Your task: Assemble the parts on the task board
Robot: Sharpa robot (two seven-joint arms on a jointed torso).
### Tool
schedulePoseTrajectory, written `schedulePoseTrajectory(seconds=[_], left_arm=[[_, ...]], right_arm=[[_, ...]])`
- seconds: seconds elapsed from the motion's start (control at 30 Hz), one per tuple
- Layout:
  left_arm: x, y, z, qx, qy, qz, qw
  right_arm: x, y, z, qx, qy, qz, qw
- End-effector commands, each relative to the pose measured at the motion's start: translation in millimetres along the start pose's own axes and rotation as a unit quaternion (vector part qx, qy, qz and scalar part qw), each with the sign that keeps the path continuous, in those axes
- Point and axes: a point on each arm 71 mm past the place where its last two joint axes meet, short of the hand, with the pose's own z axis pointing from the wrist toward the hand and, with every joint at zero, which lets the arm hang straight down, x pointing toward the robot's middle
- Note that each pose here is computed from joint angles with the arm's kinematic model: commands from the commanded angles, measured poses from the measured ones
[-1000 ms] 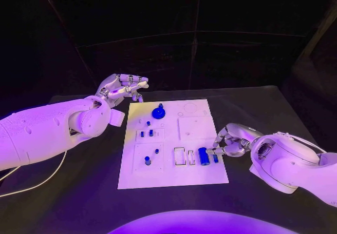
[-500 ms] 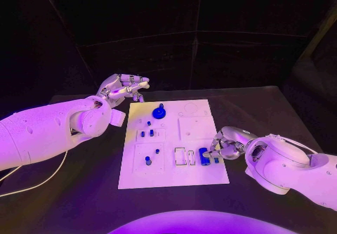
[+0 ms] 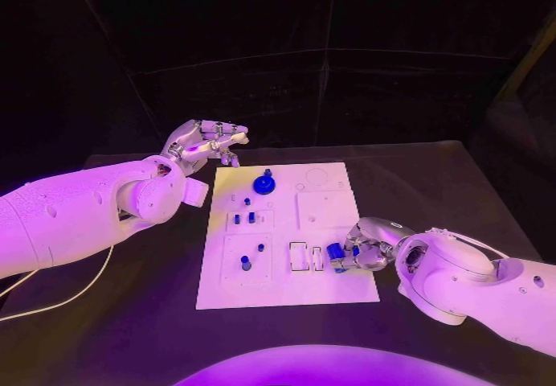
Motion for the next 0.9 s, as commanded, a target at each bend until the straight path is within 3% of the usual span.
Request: schedulePoseTrajectory(seconds=[0.03, 0.53, 0.9], left_arm=[[0.2, -1.5, -0.2, 0.003, 0.004, -0.004, 1.0], [-1.1, -1.9, -1.5, 0.003, 0.003, -0.004, 1.0], [-2.1, -2.1, -2.3, 0.003, 0.003, -0.003, 1.0]], right_arm=[[4.3, 0.0, 2.2, 0.001, 0.009, -0.011, 1.0], [4.7, -2.3, 8.2, 0.008, -0.003, -0.011, 1.0], [-6.6, 2.4, -4.3, -0.001, -0.081, 0.092, 0.992]])
